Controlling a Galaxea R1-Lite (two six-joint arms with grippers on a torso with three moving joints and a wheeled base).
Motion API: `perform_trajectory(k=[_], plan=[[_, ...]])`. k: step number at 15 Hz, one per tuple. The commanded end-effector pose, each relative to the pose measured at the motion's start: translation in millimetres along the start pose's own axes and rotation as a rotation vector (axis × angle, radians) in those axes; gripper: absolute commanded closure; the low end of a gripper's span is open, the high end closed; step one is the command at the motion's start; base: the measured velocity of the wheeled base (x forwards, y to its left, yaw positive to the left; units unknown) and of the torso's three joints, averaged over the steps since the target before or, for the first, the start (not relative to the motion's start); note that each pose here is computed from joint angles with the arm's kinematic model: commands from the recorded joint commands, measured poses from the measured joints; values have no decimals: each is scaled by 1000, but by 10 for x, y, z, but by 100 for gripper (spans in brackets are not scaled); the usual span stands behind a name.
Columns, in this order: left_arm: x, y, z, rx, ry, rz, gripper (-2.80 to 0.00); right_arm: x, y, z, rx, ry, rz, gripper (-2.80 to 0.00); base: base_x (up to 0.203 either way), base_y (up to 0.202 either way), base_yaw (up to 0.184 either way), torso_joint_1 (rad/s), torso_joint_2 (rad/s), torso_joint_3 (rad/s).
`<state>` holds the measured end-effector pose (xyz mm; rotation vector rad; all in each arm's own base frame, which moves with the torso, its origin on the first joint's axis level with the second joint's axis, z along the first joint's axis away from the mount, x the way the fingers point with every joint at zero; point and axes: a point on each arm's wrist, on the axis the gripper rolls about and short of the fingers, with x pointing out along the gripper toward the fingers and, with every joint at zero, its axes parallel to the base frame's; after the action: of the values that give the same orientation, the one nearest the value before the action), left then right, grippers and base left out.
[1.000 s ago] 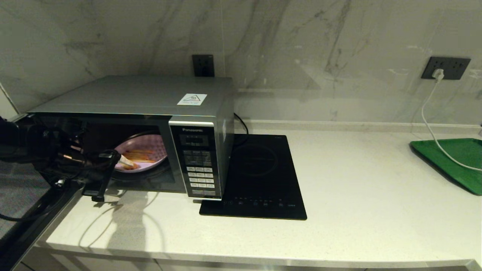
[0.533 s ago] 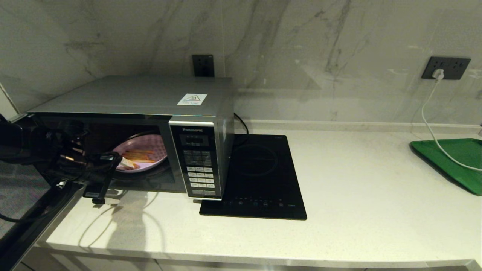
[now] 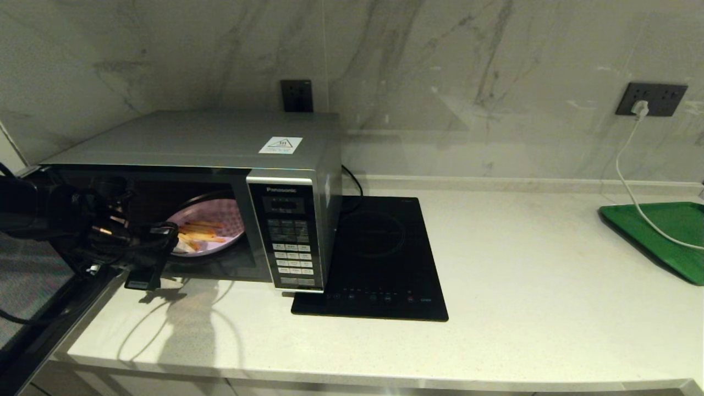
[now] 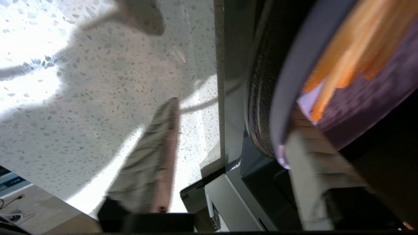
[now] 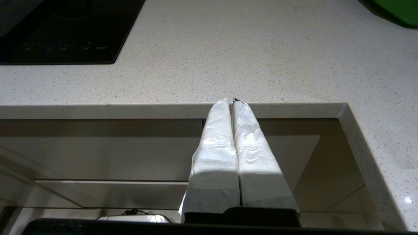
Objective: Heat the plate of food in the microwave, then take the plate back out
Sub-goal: Take the plate out of the microwave
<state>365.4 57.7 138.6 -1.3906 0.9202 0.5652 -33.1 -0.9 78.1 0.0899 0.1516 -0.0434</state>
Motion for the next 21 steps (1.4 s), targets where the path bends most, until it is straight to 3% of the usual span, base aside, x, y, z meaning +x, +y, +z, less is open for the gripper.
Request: perform_trajectory(k=[1,14,19,21], plan=[[-72,-21,-14,-3,-3,-18,0,0,0,-1,0,1,-1,0,0,0,0,0,0,0],[-255,-14,-101,14,4,-46,0,0,-1,-1,0,2,1,0,0,0,0,0,0,0],[-574,245,-179,93,-13,-46,0,0,0,-1,0,1,-1,0,0,0,0,0,0,0],[-728,408,-187,99,-15,-47,0,0,0,-1,0,2,1,0,0,0,0,0,0,0]])
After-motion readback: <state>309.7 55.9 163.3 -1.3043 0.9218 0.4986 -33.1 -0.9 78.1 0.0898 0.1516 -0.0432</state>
